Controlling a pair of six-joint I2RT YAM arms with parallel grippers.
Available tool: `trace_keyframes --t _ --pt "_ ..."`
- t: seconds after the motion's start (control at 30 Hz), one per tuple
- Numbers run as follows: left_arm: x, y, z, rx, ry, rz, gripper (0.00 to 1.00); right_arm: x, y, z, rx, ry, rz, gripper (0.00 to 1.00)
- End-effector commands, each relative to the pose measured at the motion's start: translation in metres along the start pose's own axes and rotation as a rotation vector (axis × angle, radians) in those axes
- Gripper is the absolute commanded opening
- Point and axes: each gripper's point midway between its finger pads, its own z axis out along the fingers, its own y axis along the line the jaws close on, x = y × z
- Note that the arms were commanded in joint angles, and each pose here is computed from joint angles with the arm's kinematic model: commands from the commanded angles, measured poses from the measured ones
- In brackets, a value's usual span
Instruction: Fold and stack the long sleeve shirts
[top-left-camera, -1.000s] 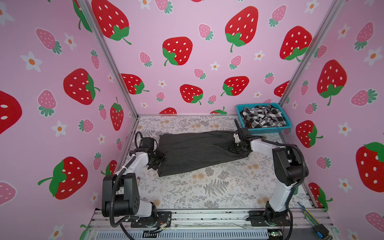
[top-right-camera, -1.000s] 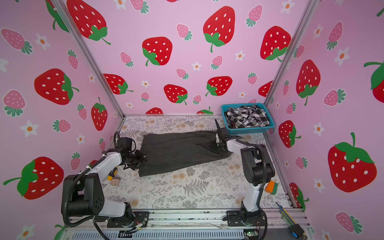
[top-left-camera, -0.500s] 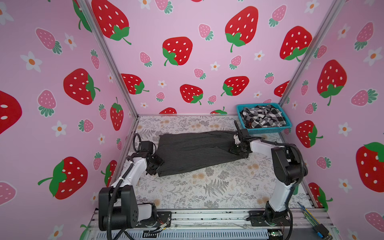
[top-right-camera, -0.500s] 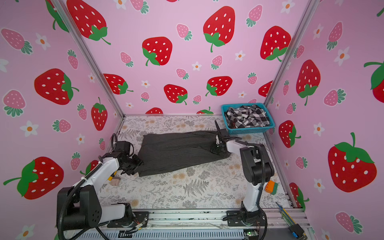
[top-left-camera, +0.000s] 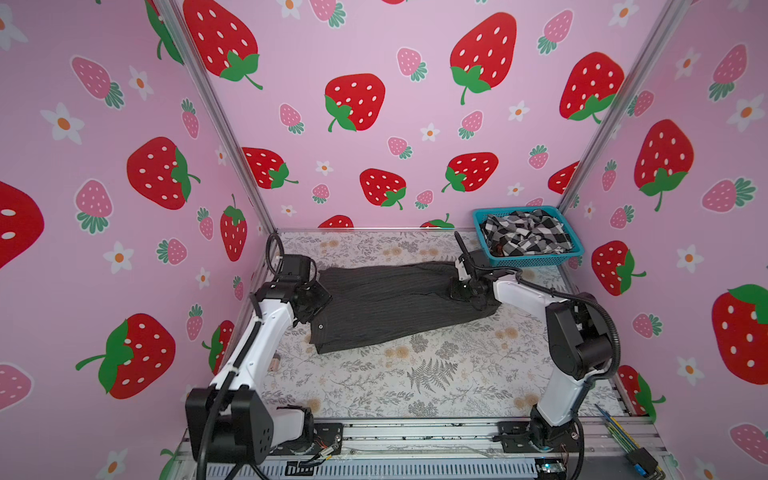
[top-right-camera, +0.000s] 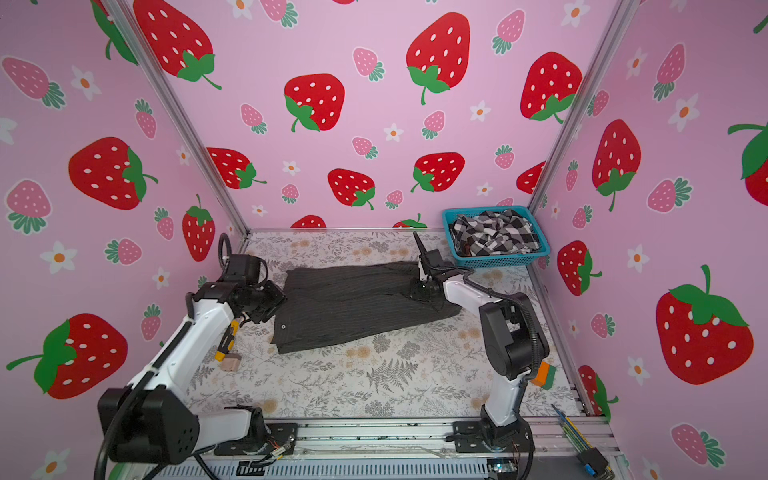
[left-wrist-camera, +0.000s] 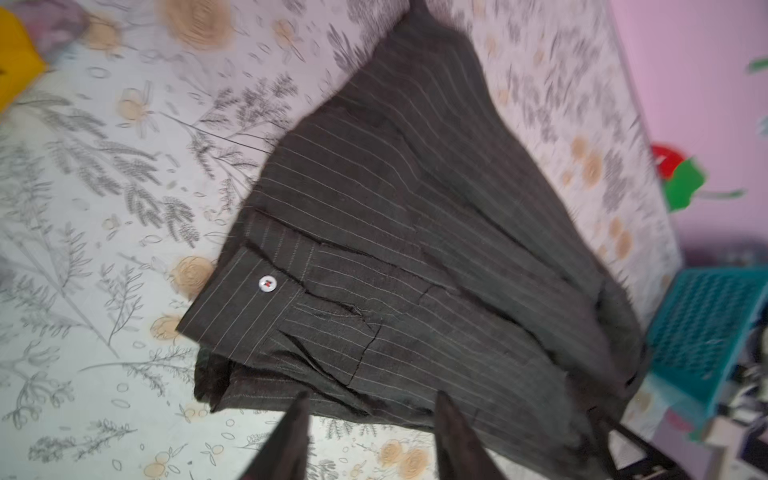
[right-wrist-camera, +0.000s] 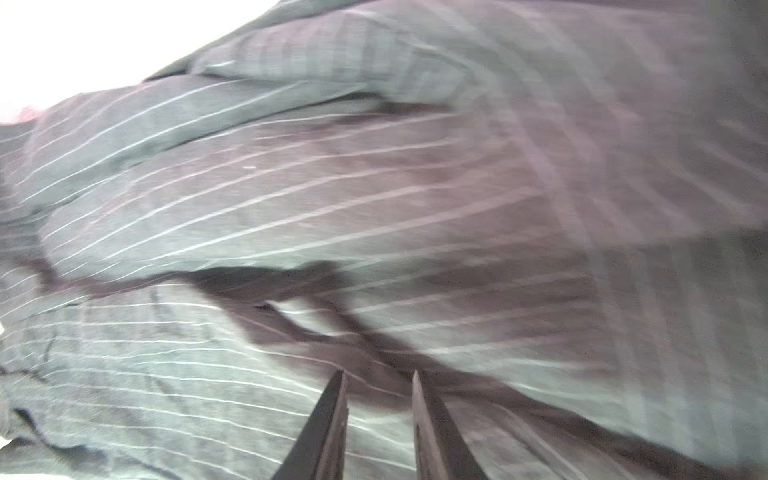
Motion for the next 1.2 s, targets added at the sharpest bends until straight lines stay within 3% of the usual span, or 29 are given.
trace_keyframes --t 0.0,0.07,0.1,0.27,0.4,0.53,0.63,0.77,0.93,1.03,1.17 --pt "0.029 -0.006 0.055 -0.058 0.166 0.005 0.21 0.005 0.0 0.022 0.017 0.044 -0.029 0.31" --pt "0.039 -0.005 0.075 -0.108 0.237 0.018 0.04 0.014 0.001 0.031 0.034 0.082 -0.043 0.3" --pt "0.043 -0.001 0.08 -0.138 0.263 0.023 0.0 0.019 0.001 0.034 0.046 0.096 -0.054 0.3" --pt "0.06 0.032 0.081 -0.223 0.287 0.02 0.0 0.085 -0.003 0.024 0.084 0.226 -0.053 0.29" --pt "0.094 0.081 0.081 -0.3 0.382 -0.048 0.0 0.142 -0.007 0.001 0.051 0.349 -0.023 0.28" --pt "0.124 0.123 0.06 -0.339 0.432 -0.122 0.0 0.186 0.0 -0.031 -0.025 0.397 0.017 0.28" --pt "0.135 0.133 0.043 -0.327 0.415 -0.128 0.0 0.205 0.0 -0.043 -0.035 0.42 0.008 0.29" --pt "0.111 0.102 0.028 -0.228 0.337 -0.117 0.0 0.162 0.007 -0.055 -0.022 0.313 -0.045 0.35" --pt "0.053 0.035 0.019 -0.154 0.218 -0.019 0.0 0.043 0.039 -0.075 0.053 0.043 -0.204 0.6" --pt "0.042 0.006 0.032 -0.131 0.211 0.013 0.0 -0.002 0.054 -0.057 0.1 -0.018 -0.303 0.65" --pt "0.041 -0.002 0.054 -0.125 0.229 -0.006 0.0 -0.023 0.059 -0.019 0.146 -0.006 -0.384 0.7"
